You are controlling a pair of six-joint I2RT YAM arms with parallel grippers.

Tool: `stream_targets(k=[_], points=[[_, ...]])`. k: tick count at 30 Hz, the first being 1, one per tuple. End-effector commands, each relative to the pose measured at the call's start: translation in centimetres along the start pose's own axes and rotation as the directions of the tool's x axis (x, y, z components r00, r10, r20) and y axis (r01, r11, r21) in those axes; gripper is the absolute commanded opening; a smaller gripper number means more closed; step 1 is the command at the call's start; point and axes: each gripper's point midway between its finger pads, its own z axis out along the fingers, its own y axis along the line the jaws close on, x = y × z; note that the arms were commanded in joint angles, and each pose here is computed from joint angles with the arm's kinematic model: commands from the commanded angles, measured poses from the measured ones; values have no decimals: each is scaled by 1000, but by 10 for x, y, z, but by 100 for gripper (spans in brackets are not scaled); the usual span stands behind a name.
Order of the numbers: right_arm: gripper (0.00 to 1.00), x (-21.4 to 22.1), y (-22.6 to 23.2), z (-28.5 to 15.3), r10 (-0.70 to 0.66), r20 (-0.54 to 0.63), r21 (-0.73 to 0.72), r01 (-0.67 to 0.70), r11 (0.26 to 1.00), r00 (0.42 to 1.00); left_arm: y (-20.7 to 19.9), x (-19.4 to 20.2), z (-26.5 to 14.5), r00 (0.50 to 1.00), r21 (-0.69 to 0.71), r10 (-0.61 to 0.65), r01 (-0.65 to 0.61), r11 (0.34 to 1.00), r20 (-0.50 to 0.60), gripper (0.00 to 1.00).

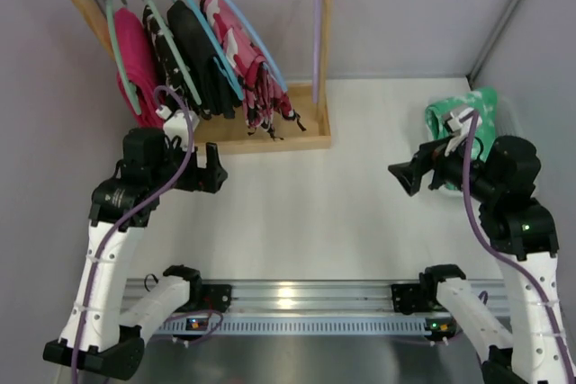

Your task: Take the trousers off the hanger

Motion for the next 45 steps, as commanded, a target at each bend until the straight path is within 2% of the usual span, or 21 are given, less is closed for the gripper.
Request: stream_targets(k=[1, 3, 4, 5, 8, 9, 11, 14, 15, 17, 20, 24, 26, 32, 33, 38, 41, 44, 45], points=[[99, -54, 4, 0, -46, 75, -46, 50, 998, 996, -4, -25, -20, 995, -3, -22, 23, 1000, 95, 98], [99, -93, 7, -5, -74, 132, -56, 82, 995, 988, -9, -29, -25, 994, 20, -2, 0, 1000, 112, 98], [99, -102, 3, 7, -56, 118, -76, 65, 995, 991, -12, -30, -27, 993, 37, 9, -13, 999, 118, 98], [99, -131, 10, 1, -82, 178, -94, 100, 991, 981, -15, -31, -32, 991, 52, 31, -39, 998, 133, 98], [99, -165, 10, 16, -50, 214, -145, 83, 986, 975, -20, -33, -37, 987, 72, 43, -55, 996, 153, 98], [99, -191, 19, 11, -62, 270, -161, 109, 981, 961, -20, -33, -38, 987, 72, 42, -53, 996, 153, 98], [99, -206, 17, 29, -42, 269, -174, 92, 980, 962, -20, -34, -39, 987, 69, 40, -52, 996, 157, 98], [99, -245, 37, 38, -84, 348, -199, 161, 967, 934, -25, -35, -42, 985, 95, 51, -67, 993, 167, 98], [99, -247, 49, 53, -83, 342, -239, 171, 956, 936, -27, -36, -44, 983, 105, 56, -75, 992, 172, 98], [99, -262, 62, 58, -103, 378, -253, 210, 944, 920, -37, -34, -46, 983, 162, 57, -85, 983, 172, 98], [99, -267, 96, 79, -84, 387, -332, 223, 916, 918, -49, -31, -51, 984, 223, 39, -78, 972, 175, 98], [99, -270, 125, 110, -49, 389, -386, 211, 898, 920, -50, -30, -50, 986, 233, 22, -61, 971, 166, 97], [97, -283, 141, 113, -43, 440, -379, 229, 897, 897, -51, -30, -52, 986, 236, 15, -55, 970, 168, 97], [89, -304, 143, 166, -8, 490, -275, 163, 948, 872, -54, -30, -55, 985, 246, 6, -49, 968, 175, 97], [86, -299, 143, 186, -10, 478, -265, 155, 952, 879, -55, -30, -57, 984, 249, 5, -51, 967, 180, 97], [81, -281, 142, 225, -11, 439, -258, 138, 956, 898, -56, -31, -62, 981, 252, 4, -54, 966, 196, 98], [77, -268, 143, 243, 3, 407, -268, 116, 957, 914, -55, -30, -63, 980, 247, 2, -53, 968, 200, 98], [64, -256, 143, 256, 13, 374, -271, 96, 958, 927, -55, -29, -63, 980, 245, 1, -50, 968, 198, 98], [57, -253, 145, 259, 25, 361, -280, 83, 956, 932, -54, -29, -64, 979, 241, 2, -52, 969, 203, 98]])
